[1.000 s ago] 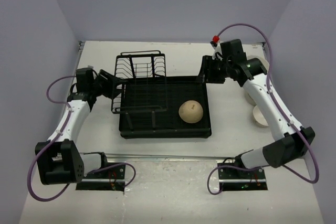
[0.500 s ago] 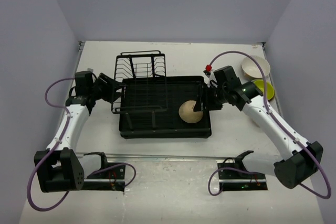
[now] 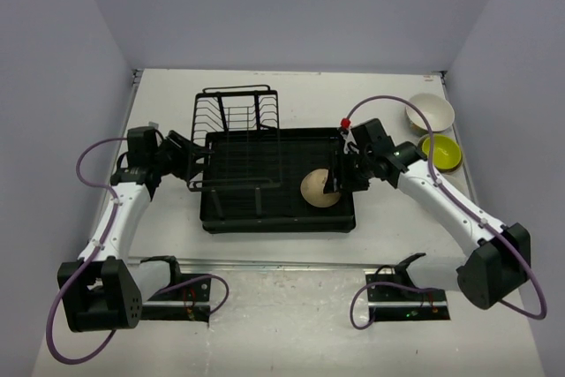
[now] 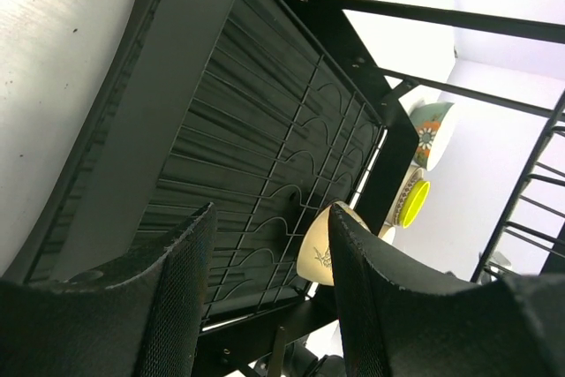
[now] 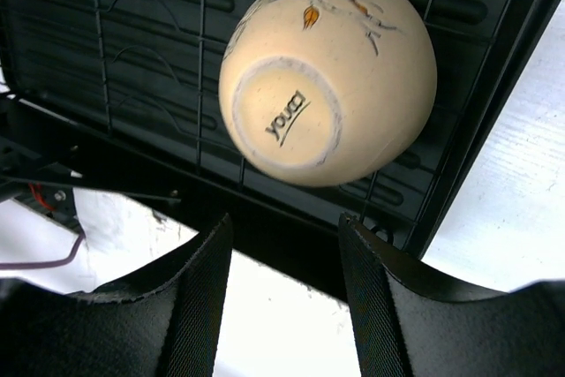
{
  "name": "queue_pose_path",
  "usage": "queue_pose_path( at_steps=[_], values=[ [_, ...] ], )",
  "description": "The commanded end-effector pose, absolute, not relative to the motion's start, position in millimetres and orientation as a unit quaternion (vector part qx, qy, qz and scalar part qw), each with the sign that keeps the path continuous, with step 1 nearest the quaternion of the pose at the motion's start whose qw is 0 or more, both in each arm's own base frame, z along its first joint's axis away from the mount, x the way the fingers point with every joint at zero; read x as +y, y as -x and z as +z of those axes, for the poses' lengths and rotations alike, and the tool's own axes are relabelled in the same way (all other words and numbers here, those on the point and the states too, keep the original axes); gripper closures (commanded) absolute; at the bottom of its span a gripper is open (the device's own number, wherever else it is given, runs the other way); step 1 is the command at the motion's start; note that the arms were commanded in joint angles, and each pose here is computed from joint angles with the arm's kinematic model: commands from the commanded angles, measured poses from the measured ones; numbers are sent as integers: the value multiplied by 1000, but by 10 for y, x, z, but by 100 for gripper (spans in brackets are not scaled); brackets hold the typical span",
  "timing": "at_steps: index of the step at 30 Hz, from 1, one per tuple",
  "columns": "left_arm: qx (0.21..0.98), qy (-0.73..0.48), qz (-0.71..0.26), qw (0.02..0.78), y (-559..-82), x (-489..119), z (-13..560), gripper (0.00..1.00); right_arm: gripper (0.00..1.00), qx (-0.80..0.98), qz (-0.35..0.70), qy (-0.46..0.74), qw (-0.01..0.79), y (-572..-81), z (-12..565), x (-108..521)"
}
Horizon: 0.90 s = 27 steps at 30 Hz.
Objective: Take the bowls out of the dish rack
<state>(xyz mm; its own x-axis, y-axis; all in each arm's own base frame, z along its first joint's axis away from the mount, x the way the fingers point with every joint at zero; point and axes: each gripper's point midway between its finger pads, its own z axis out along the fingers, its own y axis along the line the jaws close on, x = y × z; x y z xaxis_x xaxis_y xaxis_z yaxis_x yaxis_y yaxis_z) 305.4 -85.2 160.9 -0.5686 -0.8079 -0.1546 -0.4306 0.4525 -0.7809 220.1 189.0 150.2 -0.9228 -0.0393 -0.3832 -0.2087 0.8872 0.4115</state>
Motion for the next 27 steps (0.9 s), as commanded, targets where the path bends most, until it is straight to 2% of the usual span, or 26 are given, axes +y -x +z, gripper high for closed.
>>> queue_pose_path(
  at_steps=[1, 15, 27],
  values=[
    [814, 366, -364, 267, -3027, -867, 1633, 45, 47, 951, 218, 68, 208, -2395, 1495, 1939],
    [814, 359, -378, 258, -2980, -924, 1603, 44, 48, 946, 265, 77, 172, -2608, 1373, 2301],
    [831, 309, -381, 262, -3003, -1165, 1657, 23, 48, 939, 294, 99, 148, -2758, 1413, 2682]
  ],
)
